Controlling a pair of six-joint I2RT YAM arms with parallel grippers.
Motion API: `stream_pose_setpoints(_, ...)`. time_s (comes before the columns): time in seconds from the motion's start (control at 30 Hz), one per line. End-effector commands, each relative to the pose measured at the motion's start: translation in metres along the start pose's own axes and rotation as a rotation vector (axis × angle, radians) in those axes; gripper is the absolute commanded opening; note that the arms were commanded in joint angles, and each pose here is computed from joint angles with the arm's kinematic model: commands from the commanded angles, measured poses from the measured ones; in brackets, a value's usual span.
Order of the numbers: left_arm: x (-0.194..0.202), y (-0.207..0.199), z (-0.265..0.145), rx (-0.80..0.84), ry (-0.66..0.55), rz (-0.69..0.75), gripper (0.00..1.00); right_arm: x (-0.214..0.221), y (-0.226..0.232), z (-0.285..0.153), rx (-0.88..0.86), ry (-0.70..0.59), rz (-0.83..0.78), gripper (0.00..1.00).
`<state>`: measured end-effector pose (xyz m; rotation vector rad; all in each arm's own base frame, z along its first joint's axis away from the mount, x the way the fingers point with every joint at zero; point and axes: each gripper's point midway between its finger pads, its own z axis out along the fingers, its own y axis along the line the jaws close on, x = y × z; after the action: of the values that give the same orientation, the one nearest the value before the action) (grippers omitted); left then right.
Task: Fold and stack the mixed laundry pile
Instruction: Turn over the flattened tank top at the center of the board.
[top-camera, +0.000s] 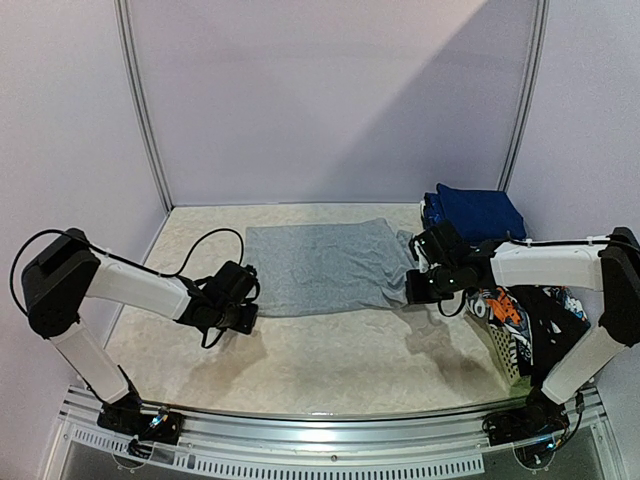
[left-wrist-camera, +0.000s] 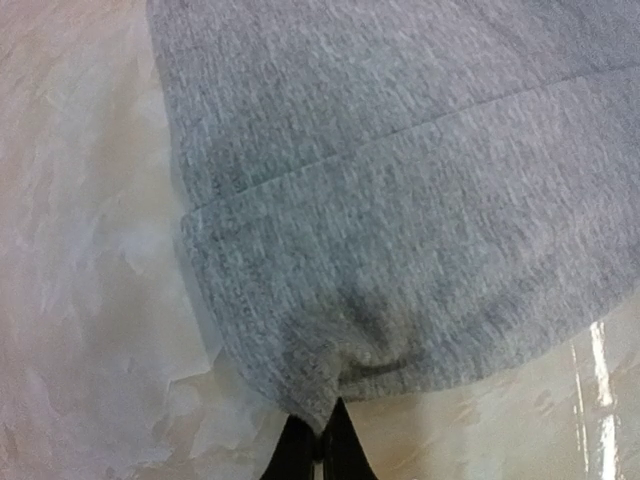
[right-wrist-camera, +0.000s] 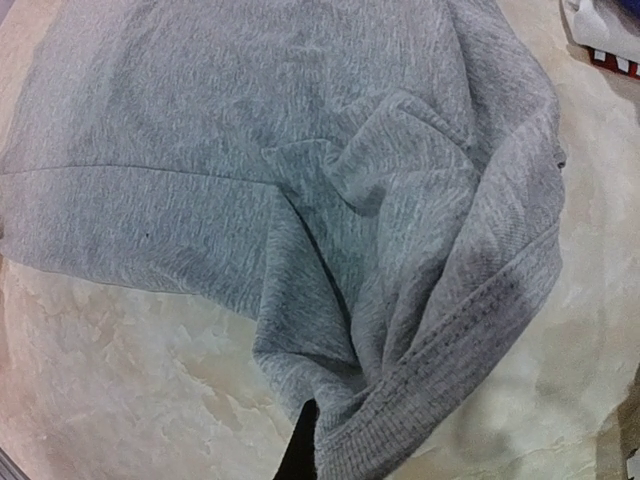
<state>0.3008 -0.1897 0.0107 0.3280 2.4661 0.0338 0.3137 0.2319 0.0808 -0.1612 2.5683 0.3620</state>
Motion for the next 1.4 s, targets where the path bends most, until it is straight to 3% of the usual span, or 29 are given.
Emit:
stream_pose_setpoints(0.0,0.000,0.004,0.004,-0.001,-0.013,0.011,0.00,-0.003,-0.007,-0.006,0.049,-0.011,-0.002,0.00)
stream_pose_setpoints(0.23,-0.025,0.015,-0.043,0.023,-0.109,-0.018,0.00,-0.027,-0.009,-0.036,0.086,-0.073,-0.015,0.00)
stream_pose_setpoints(0.63,-0.086,0.053,-0.165,0.061,-0.381,-0.128,0.00,-0.100,0.007,-0.148,0.032,-0.360,-0.058,0.00)
stream_pose_setpoints(0.93,-0.130,0.066,-0.262,0.168,-0.596,-0.153,0.00,-0.128,0.044,-0.266,-0.198,-0.556,-0.216,0.00)
stream_pose_setpoints(1.23,-0.170,0.063,-0.372,0.358,-0.855,-0.089,0.00,-0.118,0.088,-0.379,-0.517,-0.673,-0.407,0.00)
stream_pose_setpoints(1.37,-0.179,0.063,-0.406,0.402,-0.949,-0.040,0.00,-0.121,0.092,-0.413,-0.560,-0.731,-0.422,0.00)
